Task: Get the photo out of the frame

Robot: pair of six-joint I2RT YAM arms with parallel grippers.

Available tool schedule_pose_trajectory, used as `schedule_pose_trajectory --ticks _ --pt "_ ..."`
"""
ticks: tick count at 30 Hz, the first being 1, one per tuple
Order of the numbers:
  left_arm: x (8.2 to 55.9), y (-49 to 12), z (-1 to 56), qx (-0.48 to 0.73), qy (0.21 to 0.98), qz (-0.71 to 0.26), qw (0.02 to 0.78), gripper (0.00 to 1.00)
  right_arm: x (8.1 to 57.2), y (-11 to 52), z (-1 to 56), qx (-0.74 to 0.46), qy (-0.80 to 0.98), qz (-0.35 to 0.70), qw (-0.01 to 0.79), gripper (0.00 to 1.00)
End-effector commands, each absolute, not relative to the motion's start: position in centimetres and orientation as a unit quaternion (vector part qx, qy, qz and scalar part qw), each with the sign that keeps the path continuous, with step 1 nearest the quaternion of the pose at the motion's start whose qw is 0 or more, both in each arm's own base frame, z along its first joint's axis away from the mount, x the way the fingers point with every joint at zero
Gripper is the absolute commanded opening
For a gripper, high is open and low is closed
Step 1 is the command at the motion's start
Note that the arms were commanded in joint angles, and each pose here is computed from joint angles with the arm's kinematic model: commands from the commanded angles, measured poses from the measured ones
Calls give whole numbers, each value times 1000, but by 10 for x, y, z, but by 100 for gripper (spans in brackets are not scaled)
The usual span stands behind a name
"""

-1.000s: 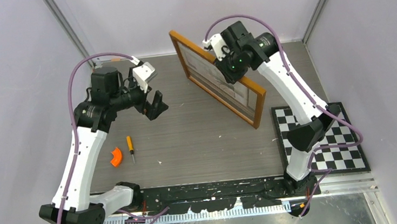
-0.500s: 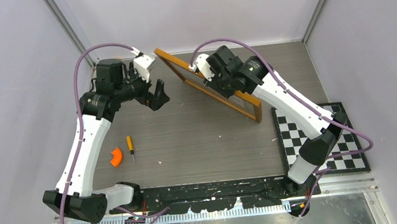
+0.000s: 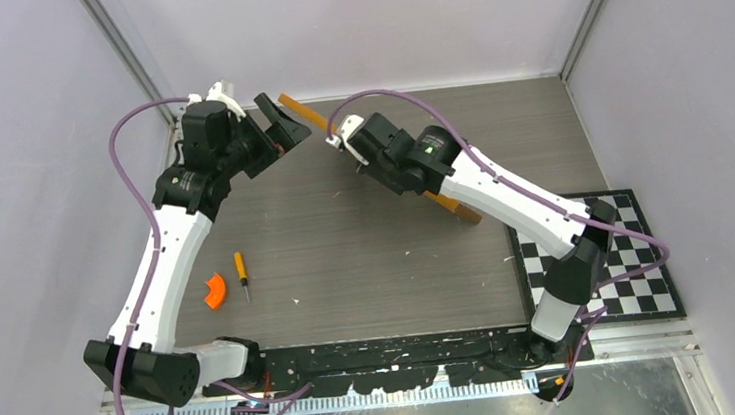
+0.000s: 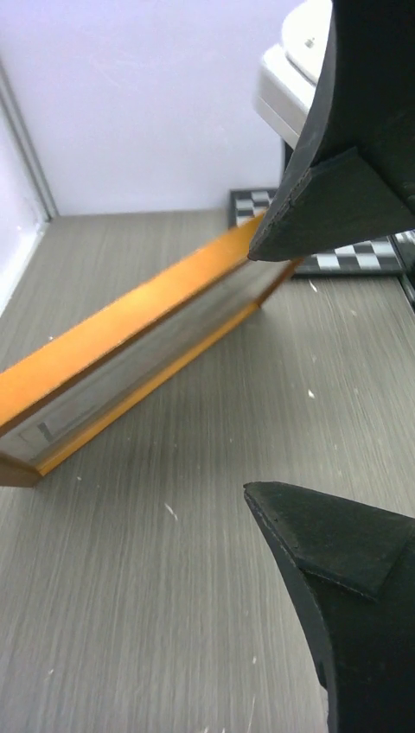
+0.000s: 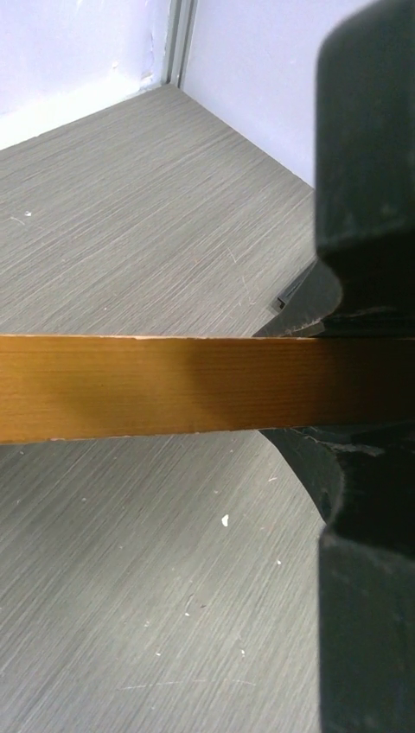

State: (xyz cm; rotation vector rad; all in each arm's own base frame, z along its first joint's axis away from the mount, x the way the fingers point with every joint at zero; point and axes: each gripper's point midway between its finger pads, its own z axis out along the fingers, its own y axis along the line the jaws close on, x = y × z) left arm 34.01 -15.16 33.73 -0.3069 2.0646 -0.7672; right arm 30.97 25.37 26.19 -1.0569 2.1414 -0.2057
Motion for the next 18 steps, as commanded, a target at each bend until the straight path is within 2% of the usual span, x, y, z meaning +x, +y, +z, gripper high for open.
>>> schedule_pose_trajectory --ticks 1,8,18 --pt "367 -152 348 -227 795 -351 440 100 326 299 279 -342 823 -50 451 0" --pt "372 -158 313 -273 805 -359 386 100 324 323 263 -348 820 -71 450 1" --pt "381 -162 283 -295 816 -351 352 100 304 358 246 -379 809 -74 444 1"
